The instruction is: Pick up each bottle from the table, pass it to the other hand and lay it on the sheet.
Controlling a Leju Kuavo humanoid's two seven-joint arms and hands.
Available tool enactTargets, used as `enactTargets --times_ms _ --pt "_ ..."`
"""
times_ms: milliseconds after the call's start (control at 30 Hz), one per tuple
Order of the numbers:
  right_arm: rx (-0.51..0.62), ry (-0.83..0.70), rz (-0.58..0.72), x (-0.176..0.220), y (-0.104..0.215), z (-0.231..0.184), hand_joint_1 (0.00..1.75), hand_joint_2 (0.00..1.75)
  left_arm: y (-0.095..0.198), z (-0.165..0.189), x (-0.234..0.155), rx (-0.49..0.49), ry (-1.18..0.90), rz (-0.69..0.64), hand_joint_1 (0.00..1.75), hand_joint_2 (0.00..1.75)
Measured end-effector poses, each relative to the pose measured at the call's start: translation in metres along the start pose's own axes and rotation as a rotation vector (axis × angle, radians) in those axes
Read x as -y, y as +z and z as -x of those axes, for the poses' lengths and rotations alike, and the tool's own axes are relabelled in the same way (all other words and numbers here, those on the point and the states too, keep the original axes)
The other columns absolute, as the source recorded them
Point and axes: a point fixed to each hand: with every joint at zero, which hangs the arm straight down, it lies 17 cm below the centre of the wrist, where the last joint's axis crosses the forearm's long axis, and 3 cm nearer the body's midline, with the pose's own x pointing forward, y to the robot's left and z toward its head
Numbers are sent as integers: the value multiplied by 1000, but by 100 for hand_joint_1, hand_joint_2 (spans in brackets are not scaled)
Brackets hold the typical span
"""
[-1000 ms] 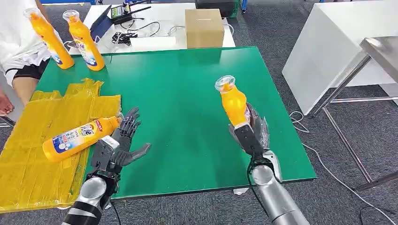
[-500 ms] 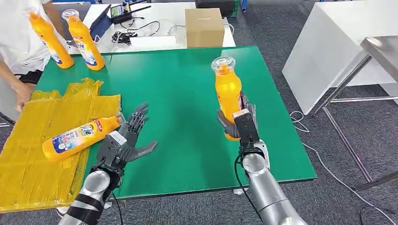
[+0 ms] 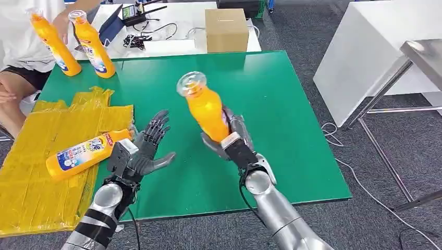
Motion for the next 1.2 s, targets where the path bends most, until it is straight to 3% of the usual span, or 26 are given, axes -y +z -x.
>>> enactTargets --times_ms 300,600,1000,1200 --pt "55 -45 -268 -90 10 -25 175 175 -1 -3 -7 6 34 -22 0 175" --pt "111 51 -424 -129 7 -43 175 175 2 -3 -13 20 40 -32 0 175" --pt "103 96 -473 -141 8 -35 175 175 11 2 -17 14 62 -58 0 175" --pt "103 100 -464 -141 7 -35 175 175 15 -22 -23 81 67 -99 0 175"
